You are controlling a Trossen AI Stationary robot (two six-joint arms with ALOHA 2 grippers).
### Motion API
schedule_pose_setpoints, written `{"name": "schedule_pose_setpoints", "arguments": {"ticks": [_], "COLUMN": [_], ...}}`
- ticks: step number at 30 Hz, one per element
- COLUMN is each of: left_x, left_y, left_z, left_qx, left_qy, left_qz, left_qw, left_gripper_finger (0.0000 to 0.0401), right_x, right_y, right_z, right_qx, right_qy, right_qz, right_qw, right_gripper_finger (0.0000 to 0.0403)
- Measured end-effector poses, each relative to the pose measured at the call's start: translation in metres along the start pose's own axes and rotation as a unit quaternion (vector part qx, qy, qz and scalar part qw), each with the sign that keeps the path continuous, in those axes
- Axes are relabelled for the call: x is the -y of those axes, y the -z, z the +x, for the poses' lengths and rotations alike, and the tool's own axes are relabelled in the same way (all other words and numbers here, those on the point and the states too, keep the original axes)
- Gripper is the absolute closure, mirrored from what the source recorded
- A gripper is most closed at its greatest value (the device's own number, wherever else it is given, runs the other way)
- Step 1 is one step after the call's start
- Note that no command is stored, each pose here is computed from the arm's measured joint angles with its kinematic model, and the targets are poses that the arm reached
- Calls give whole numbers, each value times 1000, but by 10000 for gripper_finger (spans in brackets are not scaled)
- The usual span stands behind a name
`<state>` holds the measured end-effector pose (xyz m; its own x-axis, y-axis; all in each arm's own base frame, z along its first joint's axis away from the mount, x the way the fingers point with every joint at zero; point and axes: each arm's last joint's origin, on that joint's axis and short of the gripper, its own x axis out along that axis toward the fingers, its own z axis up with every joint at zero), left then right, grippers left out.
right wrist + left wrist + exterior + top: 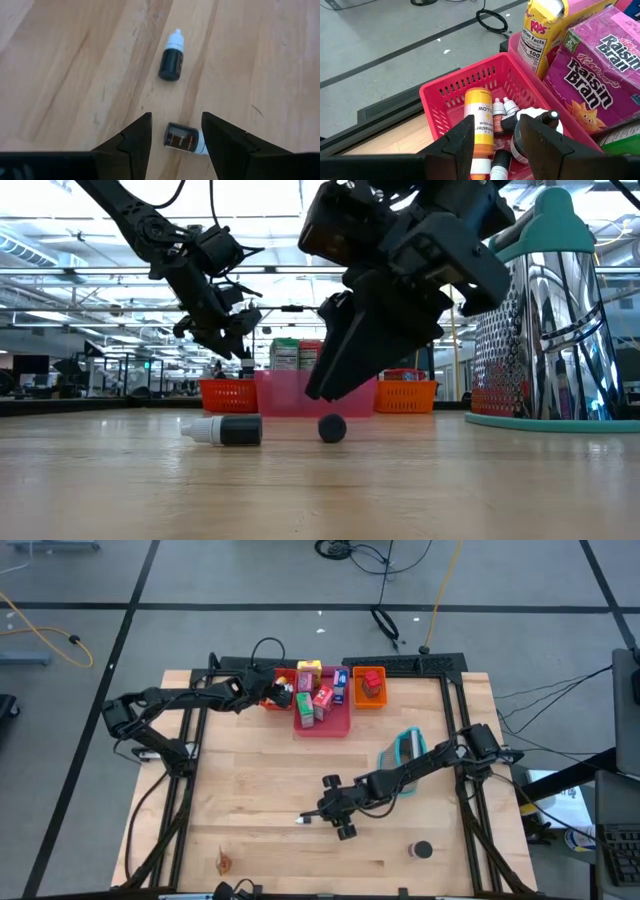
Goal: Pick & Place Kitchen Items
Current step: Put the small black food coloring bottle into the red bin
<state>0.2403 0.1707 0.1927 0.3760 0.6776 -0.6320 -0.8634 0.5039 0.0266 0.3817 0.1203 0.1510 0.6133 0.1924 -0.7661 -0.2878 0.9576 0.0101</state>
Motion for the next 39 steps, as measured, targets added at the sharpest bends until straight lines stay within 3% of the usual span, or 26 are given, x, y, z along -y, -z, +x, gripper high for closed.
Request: {"name": "schedule_pose_setpoints", "arguments": {"ticks": [13,19,39], "left_x": [0,0,0], "left_y": [0,0,1], "left_z": [0,0,0], "left_qx": [-1,-1,-3], "left_qy": [0,0,0], "left_qz": [1,1,9], "left_qw": [1000,1000,1000], "left_gripper_finger": [242,242,242], "right_x": [-3,-5,1], "right_y": [8,11,28], "right_z": [11,13,14], "right_qx": [-23,-28,-86], "right_qy": [-17,-19,12], "right_qz": [-29,-92,-29], "right_qw": [999,995,996], "right_gripper_finger": [238,238,238]}}
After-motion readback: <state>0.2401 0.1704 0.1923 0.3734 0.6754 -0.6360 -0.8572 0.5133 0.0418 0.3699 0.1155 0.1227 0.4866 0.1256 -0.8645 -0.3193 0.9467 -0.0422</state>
